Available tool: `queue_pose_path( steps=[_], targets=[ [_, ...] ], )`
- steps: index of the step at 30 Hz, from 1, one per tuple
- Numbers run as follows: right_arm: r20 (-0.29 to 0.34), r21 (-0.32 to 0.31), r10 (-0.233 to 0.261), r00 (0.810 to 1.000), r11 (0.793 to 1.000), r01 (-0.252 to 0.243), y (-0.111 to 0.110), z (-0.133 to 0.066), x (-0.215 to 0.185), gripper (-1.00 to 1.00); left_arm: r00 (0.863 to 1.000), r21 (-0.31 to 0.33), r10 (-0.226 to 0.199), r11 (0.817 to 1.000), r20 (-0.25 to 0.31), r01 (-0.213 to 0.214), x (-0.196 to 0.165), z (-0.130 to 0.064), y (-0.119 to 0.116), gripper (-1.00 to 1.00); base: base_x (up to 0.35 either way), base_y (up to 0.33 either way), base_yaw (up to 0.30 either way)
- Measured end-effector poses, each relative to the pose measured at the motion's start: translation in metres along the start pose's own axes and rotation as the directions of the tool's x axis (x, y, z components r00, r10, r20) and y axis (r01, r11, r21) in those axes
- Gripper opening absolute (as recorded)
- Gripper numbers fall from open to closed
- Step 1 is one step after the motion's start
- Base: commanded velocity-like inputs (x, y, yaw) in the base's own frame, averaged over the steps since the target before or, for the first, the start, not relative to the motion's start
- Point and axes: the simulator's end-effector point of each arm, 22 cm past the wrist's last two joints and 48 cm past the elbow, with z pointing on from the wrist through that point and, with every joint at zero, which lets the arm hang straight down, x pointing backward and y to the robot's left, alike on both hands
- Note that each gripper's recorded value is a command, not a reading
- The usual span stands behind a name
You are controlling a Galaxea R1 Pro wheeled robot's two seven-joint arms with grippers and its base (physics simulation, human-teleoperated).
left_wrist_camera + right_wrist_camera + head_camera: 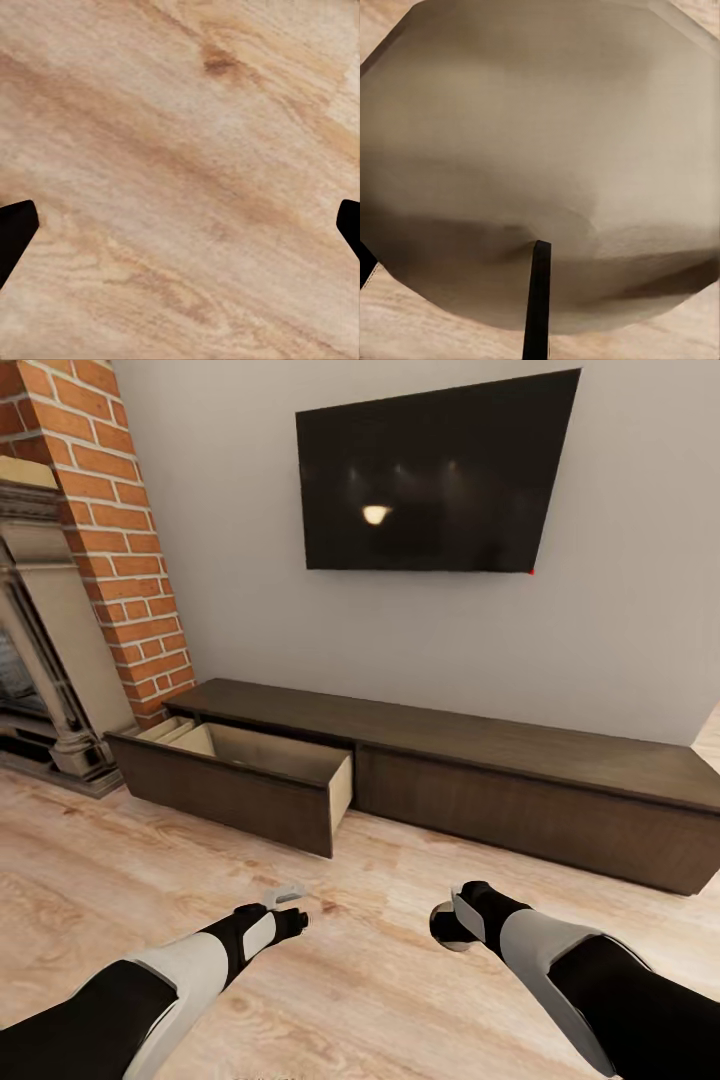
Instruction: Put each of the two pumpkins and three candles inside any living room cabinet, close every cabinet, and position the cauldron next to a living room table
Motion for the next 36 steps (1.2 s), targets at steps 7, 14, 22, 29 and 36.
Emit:
queue_pose_path(
  steps=[7, 14, 22, 29, 36],
  targets=[
    [0.003, 0.000, 0.000, 1.000, 1.000, 0.000, 0.0000, -0.0012, -0.0009, -1.00, 1.000, 0.000, 0.001, 1.000, 0.003, -0.001, -0.0012, -0.0010, -0.0003, 1.00, 0.000, 0.000, 0.274],
    [0.004, 0.000, 0.000, 1.000, 1.000, 0.000, -0.0001, -0.0021, -0.0016, -1.00, 1.000, 0.001, 0.001, 1.000, 0.005, -0.001, -0.0020, -0.0017, -0.0005, 1.00, 0.000, 0.000, 0.275],
    [0.005, 0.000, 0.000, 1.000, 1.000, 0.000, -0.0001, -0.0022, -0.0017, -1.00, 1.000, 0.001, 0.002, 1.000, 0.005, -0.002, -0.0021, -0.0018, -0.0005, 1.00, 0.000, 0.000, 0.275],
    [0.005, 0.000, 0.000, 1.000, 1.000, 0.000, -0.0001, -0.0022, -0.0018, -1.00, 1.000, 0.001, 0.002, 1.000, 0.005, -0.002, -0.0022, -0.0018, -0.0005, 1.00, 0.000, 0.000, 0.276],
    [0.005, 0.000, 0.000, 1.000, 1.000, 0.000, -0.0001, -0.0022, -0.0017, -1.00, 1.000, 0.001, 0.002, 1.000, 0.005, -0.002, -0.0021, -0.0018, -0.0005, 1.00, 0.000, 0.000, 0.280]
  ],
)
